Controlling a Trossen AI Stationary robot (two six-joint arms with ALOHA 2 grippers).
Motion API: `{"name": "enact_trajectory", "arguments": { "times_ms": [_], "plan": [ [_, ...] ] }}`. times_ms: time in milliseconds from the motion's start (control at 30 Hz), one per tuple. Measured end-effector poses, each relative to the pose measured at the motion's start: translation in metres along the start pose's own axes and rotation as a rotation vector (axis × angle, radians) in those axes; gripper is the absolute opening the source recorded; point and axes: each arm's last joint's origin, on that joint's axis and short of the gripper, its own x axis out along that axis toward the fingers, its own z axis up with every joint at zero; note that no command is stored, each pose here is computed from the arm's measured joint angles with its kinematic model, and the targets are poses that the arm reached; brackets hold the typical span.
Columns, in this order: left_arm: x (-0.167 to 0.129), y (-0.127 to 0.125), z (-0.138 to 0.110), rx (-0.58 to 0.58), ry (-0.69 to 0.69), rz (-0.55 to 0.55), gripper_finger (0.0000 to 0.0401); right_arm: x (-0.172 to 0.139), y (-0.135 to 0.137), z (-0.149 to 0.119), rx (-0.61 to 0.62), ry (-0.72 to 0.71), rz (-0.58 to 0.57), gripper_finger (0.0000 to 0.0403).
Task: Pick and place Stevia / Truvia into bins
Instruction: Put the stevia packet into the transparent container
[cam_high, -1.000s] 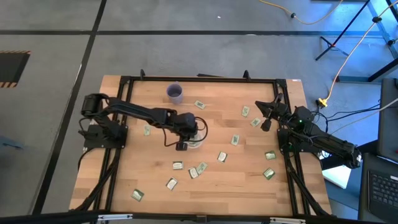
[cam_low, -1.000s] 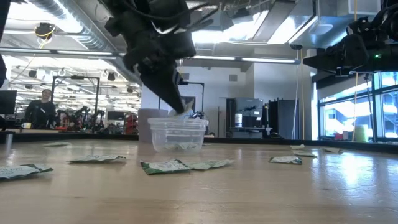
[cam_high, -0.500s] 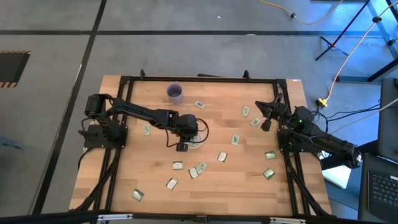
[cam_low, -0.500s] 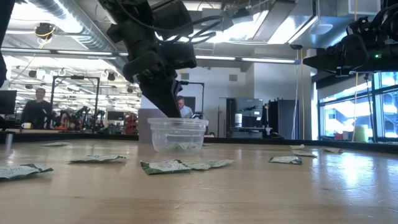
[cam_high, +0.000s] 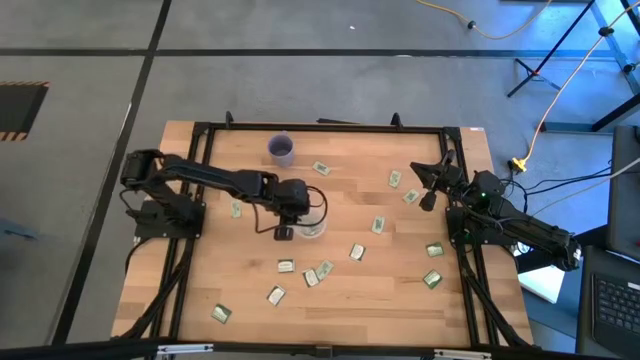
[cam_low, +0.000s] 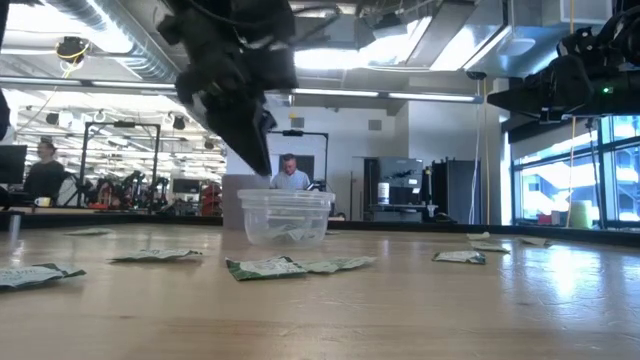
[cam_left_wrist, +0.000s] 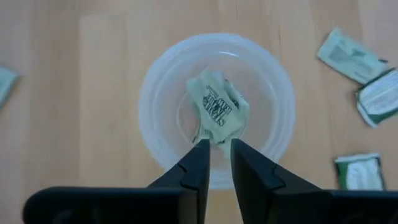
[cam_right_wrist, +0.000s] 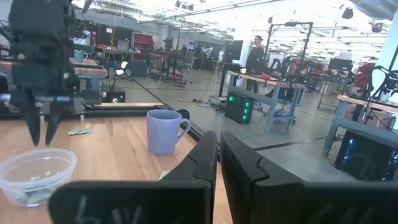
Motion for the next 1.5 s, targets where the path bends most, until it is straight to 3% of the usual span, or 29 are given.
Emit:
{"name": "enact_trajectory", "arguments": {
  "times_ms": [200,400,800,1100,1500],
  "plan": [
    [-0.036,0.002,-0.011,-0.109,0.041,0.116,0.0057,0.0,0.0,0.0,0.0,0.0,0.0,0.0026],
    [-0.052,0.006,-0.035,-0.293,0.22,0.271,0.0071,0.0,0.0,0.0,0.0,0.0,0.0,0.0026],
    [-0.023,0.021,-0.103,-0.613,0.461,0.393,0.01,0.0,0.0,0.0,0.003,0.0,0.0,0.0026],
    [-0.007,0.03,-0.138,-0.833,0.495,0.396,0.0095,0.0,0.0,0.0,0.004,-0.001,0.0,0.0026],
    [-0.001,0.031,-0.152,-0.889,0.513,0.384,0.0077,0.0,0.0,0.0,0.002,-0.001,-0.001,0.0026]
  ]
}}
